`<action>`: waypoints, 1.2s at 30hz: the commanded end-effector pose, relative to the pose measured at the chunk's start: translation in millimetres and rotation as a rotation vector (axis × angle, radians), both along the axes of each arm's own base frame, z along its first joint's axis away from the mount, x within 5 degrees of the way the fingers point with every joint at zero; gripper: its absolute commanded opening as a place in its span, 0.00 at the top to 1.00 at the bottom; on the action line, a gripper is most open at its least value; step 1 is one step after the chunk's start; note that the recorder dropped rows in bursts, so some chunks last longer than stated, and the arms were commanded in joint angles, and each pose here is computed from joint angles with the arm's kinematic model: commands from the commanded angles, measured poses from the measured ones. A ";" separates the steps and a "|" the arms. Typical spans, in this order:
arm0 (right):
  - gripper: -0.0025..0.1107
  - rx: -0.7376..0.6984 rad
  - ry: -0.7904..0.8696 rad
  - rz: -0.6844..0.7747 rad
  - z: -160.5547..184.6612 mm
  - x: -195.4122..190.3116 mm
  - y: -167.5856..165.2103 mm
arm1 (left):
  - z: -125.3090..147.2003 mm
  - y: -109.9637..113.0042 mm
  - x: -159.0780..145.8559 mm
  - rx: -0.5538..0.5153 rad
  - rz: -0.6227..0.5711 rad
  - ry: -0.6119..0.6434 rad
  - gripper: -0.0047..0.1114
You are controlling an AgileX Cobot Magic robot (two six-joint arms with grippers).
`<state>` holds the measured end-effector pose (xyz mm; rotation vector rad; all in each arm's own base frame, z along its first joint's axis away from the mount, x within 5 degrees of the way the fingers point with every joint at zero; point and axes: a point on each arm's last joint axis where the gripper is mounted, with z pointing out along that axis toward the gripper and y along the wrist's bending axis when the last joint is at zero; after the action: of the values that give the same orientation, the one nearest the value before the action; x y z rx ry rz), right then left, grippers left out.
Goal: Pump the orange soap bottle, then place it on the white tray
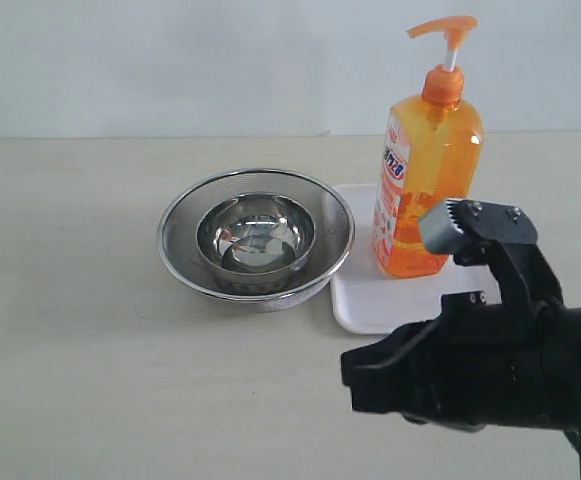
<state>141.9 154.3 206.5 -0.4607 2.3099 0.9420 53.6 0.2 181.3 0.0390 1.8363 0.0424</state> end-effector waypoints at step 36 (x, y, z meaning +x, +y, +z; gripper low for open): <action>0.97 0.120 -0.757 -0.534 4.4 -86.6 -125.7 | 1.1 0.0 0.0 0.000 0.000 -0.012 0.92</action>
<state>58.8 30.6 209.6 -0.1027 1.5961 0.5335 53.6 0.2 181.3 0.0390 1.8363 0.0424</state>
